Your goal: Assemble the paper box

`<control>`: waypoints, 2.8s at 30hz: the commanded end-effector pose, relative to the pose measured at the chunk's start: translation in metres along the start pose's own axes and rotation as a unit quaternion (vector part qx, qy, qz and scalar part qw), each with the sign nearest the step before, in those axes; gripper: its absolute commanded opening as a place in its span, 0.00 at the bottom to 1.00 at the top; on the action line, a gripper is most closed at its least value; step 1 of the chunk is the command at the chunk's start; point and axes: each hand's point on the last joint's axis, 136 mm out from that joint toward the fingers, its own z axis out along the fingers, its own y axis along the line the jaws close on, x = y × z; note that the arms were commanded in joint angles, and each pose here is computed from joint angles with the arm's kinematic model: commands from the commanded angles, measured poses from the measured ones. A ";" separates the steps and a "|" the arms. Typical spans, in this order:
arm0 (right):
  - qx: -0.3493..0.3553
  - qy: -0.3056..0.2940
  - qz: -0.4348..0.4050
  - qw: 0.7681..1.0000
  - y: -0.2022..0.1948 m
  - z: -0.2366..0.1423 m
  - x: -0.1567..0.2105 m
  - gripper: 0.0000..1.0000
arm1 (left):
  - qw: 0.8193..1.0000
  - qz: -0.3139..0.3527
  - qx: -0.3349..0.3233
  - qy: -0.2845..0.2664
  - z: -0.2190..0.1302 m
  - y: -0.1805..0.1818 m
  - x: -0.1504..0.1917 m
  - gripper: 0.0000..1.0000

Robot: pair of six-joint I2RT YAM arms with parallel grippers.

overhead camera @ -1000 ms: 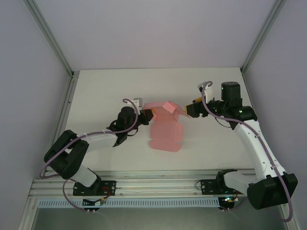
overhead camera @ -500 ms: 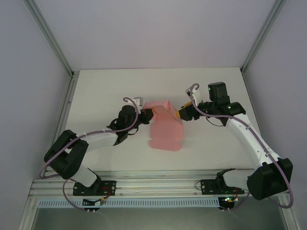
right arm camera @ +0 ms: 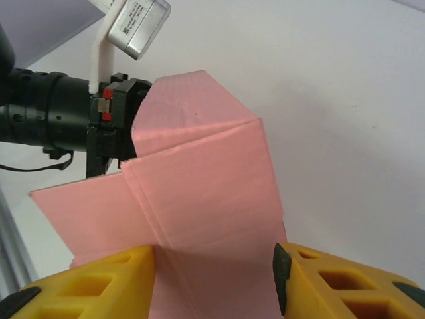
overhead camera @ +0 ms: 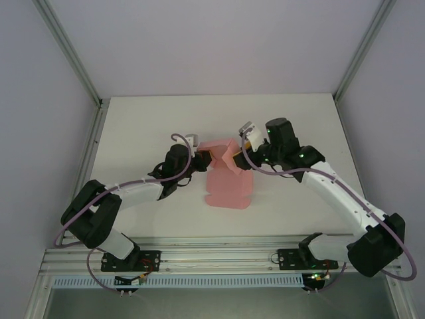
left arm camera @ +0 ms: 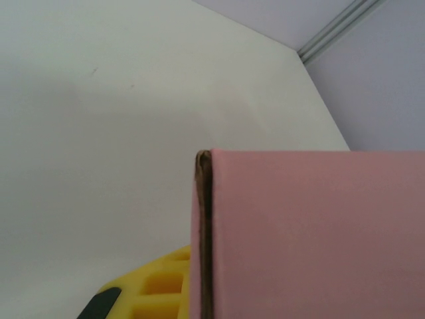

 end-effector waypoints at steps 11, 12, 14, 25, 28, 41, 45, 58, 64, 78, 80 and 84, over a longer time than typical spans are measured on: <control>0.021 0.029 -0.010 0.999 0.004 0.015 0.007 0.57 | 1.000 -0.001 -0.027 -0.011 -0.005 0.001 -0.016 0.00; 0.008 0.031 -0.010 0.999 0.009 0.015 0.008 0.57 | 1.000 -0.001 -0.028 -0.011 -0.004 0.002 -0.016 0.00; -0.019 0.034 -0.012 0.999 0.019 0.015 0.011 0.57 | 0.999 0.003 -0.030 -0.011 -0.004 0.003 -0.015 0.00; 0.076 0.042 0.000 0.996 -0.013 0.024 0.013 0.53 | 1.000 0.008 -0.006 -0.012 -0.008 -0.008 -0.020 0.00; 0.143 0.017 0.009 0.990 -0.033 0.024 0.005 0.52 | 1.000 0.006 -0.010 -0.009 -0.009 -0.008 -0.018 0.00; 0.336 -0.019 0.007 0.942 -0.066 0.030 -0.012 0.19 | 0.992 -0.025 -0.121 0.018 -0.011 0.008 -0.022 0.00; 0.397 -0.050 0.005 0.917 -0.082 0.022 -0.022 0.10 | 0.977 -0.089 -0.189 0.037 -0.022 0.019 -0.020 0.00; 0.504 0.026 -0.121 0.855 -0.119 0.056 -0.021 0.00 | 0.914 -0.186 -0.321 0.167 -0.060 0.012 0.013 0.00; 0.536 0.056 -0.180 0.823 -0.130 0.071 -0.018 0.00 | 0.904 -0.199 -0.337 0.173 -0.074 0.010 0.010 0.00; 0.316 0.032 -0.039 0.948 -0.087 0.094 0.007 0.11 | 0.919 -0.206 -0.303 0.144 -0.065 0.004 0.001 0.00; 0.284 0.016 -0.018 0.958 -0.079 0.089 0.004 0.17 | 0.922 -0.204 -0.298 0.138 -0.063 0.003 0.000 0.00; 0.273 0.003 -0.009 0.962 -0.073 0.070 -0.003 0.24 | 0.924 -0.193 -0.301 0.134 -0.062 0.007 0.000 0.00</control>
